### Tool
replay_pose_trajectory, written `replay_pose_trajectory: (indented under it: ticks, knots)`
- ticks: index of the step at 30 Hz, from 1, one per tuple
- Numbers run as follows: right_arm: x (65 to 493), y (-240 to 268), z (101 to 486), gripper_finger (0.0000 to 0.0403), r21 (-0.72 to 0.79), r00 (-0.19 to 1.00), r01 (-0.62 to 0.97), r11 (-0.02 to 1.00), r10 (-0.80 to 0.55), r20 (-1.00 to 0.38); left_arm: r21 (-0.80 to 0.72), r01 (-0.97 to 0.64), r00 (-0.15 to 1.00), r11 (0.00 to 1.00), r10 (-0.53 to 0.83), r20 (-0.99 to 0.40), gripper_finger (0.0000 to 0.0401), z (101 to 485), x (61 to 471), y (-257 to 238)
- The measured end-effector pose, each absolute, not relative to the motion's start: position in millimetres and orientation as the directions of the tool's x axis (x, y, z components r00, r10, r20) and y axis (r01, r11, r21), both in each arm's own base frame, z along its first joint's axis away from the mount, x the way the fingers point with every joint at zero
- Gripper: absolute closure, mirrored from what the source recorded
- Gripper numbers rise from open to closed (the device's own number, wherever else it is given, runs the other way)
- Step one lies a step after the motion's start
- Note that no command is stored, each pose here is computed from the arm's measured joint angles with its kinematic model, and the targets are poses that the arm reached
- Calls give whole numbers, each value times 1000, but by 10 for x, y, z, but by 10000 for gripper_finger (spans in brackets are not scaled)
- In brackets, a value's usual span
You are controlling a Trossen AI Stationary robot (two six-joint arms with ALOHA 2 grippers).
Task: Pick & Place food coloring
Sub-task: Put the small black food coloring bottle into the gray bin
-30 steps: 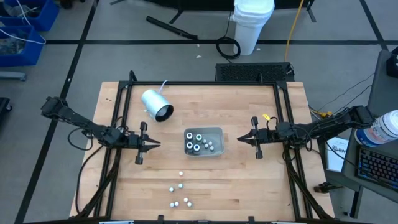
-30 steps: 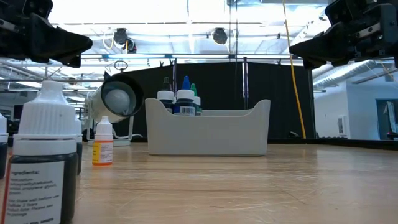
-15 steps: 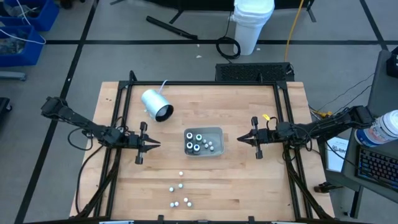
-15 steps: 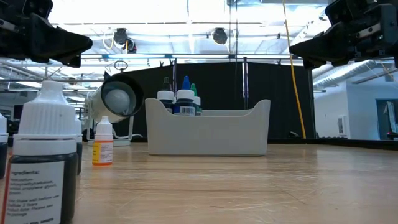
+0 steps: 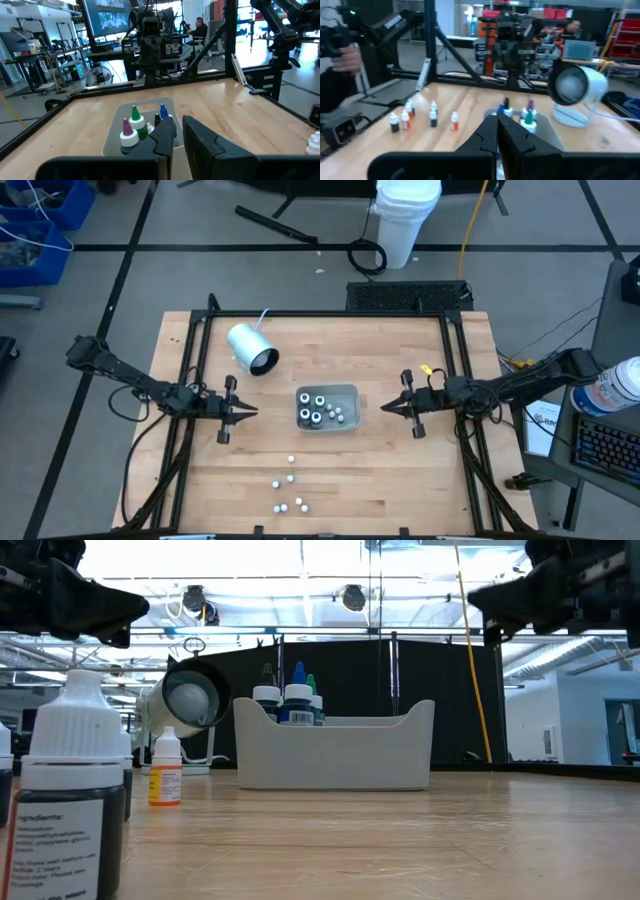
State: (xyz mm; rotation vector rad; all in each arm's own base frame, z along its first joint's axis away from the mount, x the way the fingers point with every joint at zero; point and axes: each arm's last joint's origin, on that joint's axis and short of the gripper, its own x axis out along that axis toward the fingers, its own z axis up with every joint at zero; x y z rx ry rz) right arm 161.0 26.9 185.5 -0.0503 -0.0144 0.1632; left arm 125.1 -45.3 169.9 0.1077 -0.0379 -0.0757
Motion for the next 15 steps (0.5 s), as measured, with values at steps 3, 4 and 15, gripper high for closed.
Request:
replay_pose_trajectory:
  ticks: [3,4,15]
  knots:
    - [1703,340,1883,403,-55,981,-192,980,193,5,100,72,996,992,-77,49,352,1716,1250,-452]
    - [1748,370,1890,403,-63,980,-201,978,201,-7,96,71,995,993,-77,56,352,1723,1250,-452]
    - [2491,783,1963,403,-128,964,-245,961,227,-139,107,68,994,992,-76,75,352,1743,1249,-452]
